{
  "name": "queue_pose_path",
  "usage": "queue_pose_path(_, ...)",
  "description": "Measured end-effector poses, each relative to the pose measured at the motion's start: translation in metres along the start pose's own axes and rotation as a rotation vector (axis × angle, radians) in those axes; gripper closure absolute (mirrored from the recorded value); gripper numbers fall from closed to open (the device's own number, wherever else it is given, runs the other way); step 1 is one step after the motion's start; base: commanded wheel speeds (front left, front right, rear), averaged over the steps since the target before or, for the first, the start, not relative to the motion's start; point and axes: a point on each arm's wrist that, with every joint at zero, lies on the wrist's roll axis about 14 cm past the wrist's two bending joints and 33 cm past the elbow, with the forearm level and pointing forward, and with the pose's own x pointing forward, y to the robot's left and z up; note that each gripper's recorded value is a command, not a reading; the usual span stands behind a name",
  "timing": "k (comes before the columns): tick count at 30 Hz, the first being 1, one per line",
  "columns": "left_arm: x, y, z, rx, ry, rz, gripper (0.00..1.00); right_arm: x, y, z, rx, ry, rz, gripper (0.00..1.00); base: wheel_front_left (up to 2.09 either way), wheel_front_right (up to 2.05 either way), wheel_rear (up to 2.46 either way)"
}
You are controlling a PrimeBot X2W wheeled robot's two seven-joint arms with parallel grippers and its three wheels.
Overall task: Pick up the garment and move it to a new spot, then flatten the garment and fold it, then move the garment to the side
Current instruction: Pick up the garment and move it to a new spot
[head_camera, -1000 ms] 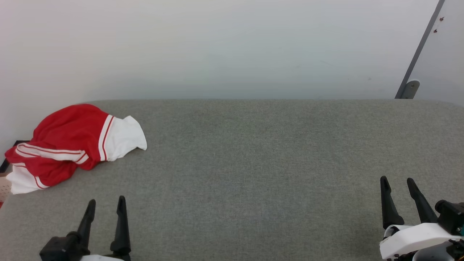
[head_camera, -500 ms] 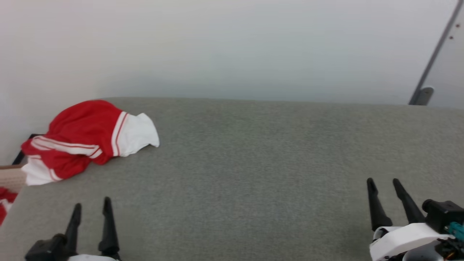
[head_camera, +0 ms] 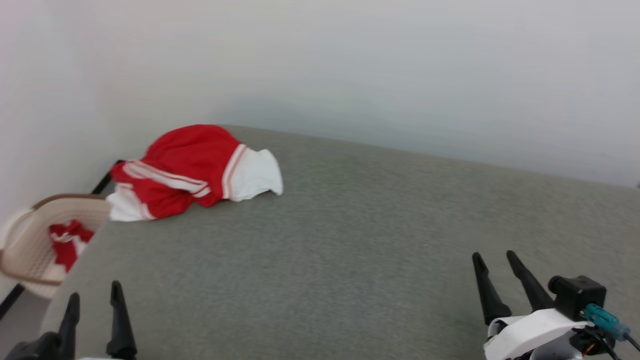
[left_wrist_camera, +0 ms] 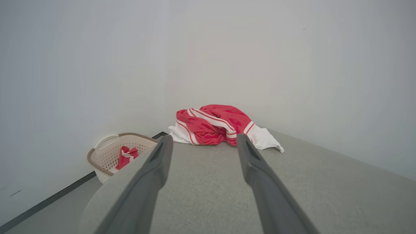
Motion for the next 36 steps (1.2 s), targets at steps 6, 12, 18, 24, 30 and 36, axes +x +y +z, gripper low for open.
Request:
queue_pose_path(6, -0.019, 0.029, 0.01, -0.003, -0.014, 0.082, 0.0, 0.013, 0.032, -0.007, 0.005, 0.019, 0.093, 0.0, 0.0, 0.0, 0.0)
queue_pose_path(12, -0.019, 0.033, 0.016, -0.033, 0.013, 0.071, 0.0, 0.021, 0.049, -0.009, 0.001, 0.026, 0.145, 0.0, 0.0, 0.0, 0.0)
queue_pose_path(18, 0.017, 0.013, 0.036, -0.04, 0.035, -0.033, 0.0, 0.025, 0.041, -0.008, -0.016, 0.037, 0.139, 0.0, 0.0, 0.0, 0.0)
queue_pose_path(24, 0.071, -0.018, 0.055, -0.015, 0.078, -0.159, 0.0, 0.035, 0.019, -0.002, -0.04, 0.027, 0.111, 0.0, 0.0, 0.0, 0.0)
queue_pose_path(30, 0.137, -0.038, 0.057, 0.025, 0.151, -0.198, 0.0, 0.05, -0.01, -0.003, -0.051, 0.027, 0.066, 0.0, 0.0, 0.0, 0.0)
queue_pose_path(36, 0.196, -0.059, 0.025, 0.071, 0.283, -0.212, 0.0, 0.061, -0.042, -0.016, -0.048, 0.045, 0.011, 0.0, 0.0, 0.0, 0.0)
